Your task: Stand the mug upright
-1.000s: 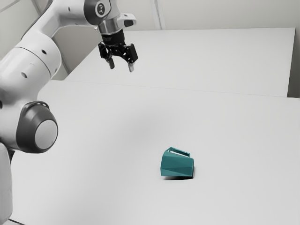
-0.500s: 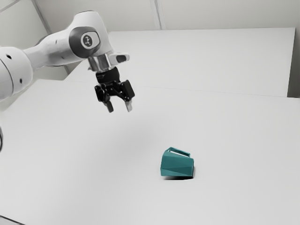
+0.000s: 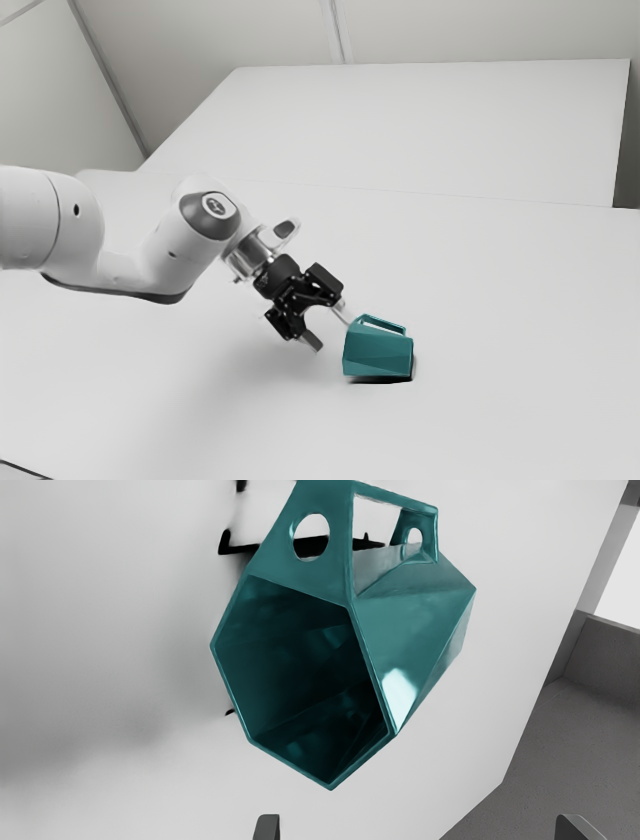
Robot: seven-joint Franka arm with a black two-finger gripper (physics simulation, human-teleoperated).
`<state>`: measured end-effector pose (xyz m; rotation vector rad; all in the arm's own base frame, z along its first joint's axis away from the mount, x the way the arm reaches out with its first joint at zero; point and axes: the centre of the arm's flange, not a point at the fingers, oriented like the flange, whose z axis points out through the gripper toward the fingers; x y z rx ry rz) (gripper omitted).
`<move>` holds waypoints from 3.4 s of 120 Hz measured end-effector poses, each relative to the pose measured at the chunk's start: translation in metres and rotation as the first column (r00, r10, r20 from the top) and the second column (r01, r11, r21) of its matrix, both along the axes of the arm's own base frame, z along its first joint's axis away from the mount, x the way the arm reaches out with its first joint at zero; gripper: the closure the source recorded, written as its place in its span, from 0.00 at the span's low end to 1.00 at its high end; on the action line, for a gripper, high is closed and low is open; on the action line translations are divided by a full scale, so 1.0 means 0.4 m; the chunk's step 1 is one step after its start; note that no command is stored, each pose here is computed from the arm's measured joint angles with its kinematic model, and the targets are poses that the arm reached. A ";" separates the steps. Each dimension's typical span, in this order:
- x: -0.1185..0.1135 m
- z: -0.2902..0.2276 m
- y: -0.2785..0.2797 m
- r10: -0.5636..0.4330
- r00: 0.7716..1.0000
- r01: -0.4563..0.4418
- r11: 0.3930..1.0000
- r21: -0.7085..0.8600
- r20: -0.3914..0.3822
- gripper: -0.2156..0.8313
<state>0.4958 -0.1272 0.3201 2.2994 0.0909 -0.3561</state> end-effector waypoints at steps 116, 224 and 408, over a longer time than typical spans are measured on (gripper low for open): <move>0.040 -0.115 -0.022 0.034 0.984 -0.003 0.985 -0.174 0.175 0.21; 0.035 -0.167 -0.083 0.047 0.981 -0.004 0.975 -0.224 0.186 0.63; 0.039 0.287 0.153 -0.573 0.809 0.282 0.578 0.766 0.135 0.95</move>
